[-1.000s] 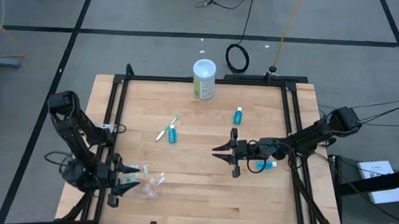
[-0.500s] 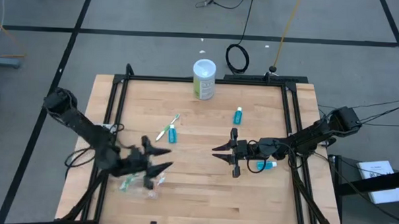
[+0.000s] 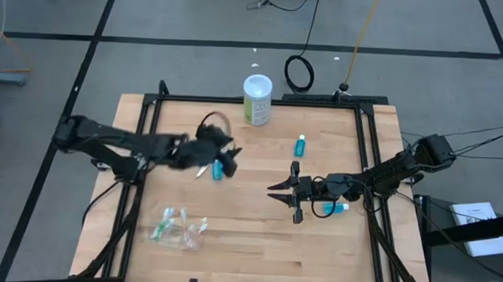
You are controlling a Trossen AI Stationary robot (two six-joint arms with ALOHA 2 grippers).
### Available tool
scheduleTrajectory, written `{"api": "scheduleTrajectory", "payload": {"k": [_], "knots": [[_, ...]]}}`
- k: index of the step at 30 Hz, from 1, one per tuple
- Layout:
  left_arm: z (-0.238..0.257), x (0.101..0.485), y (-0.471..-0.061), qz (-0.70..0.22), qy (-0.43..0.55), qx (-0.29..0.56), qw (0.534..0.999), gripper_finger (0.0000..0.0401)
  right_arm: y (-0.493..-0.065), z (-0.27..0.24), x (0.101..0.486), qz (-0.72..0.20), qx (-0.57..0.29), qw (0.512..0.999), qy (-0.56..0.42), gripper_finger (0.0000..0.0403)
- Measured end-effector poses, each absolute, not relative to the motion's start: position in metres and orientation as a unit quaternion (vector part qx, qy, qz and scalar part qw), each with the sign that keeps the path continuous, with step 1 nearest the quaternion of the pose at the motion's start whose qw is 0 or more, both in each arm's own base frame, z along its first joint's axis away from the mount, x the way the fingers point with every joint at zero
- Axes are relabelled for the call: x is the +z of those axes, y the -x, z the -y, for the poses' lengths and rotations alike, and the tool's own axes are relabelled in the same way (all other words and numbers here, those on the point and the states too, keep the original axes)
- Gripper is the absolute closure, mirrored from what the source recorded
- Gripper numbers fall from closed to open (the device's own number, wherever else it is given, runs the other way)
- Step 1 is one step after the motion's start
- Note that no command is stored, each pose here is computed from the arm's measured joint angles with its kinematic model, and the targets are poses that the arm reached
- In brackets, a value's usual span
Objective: Pick & Place toothbrushing station
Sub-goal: Put the green toothbrush into the transparent organizer
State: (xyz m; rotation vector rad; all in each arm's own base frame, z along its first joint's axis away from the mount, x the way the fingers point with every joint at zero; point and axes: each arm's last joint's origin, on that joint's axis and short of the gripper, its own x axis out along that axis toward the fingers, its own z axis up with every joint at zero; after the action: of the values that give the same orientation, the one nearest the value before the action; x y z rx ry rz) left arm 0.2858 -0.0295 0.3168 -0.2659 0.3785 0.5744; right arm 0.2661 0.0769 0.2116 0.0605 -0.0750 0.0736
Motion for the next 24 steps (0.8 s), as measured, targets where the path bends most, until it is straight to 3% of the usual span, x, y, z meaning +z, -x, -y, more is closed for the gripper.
{"api": "scheduleTrajectory", "payload": {"k": [8,15,24], "knots": [[-0.035,0.248,-0.306,-0.357,0.180,0.352,0.846,0.0187,-0.266,-0.077,0.212,0.037,0.037,0.998,-0.031,0.0330],[-0.067,0.195,-0.323,-0.414,0.190,0.407,0.791,0.0187,-0.266,-0.077,0.211,0.036,0.037,0.998,-0.030,0.0330],[-0.095,0.157,-0.325,-0.459,0.235,0.426,0.743,0.0187,-0.266,-0.078,0.210,0.029,0.040,0.998,-0.029,0.0330]]}}
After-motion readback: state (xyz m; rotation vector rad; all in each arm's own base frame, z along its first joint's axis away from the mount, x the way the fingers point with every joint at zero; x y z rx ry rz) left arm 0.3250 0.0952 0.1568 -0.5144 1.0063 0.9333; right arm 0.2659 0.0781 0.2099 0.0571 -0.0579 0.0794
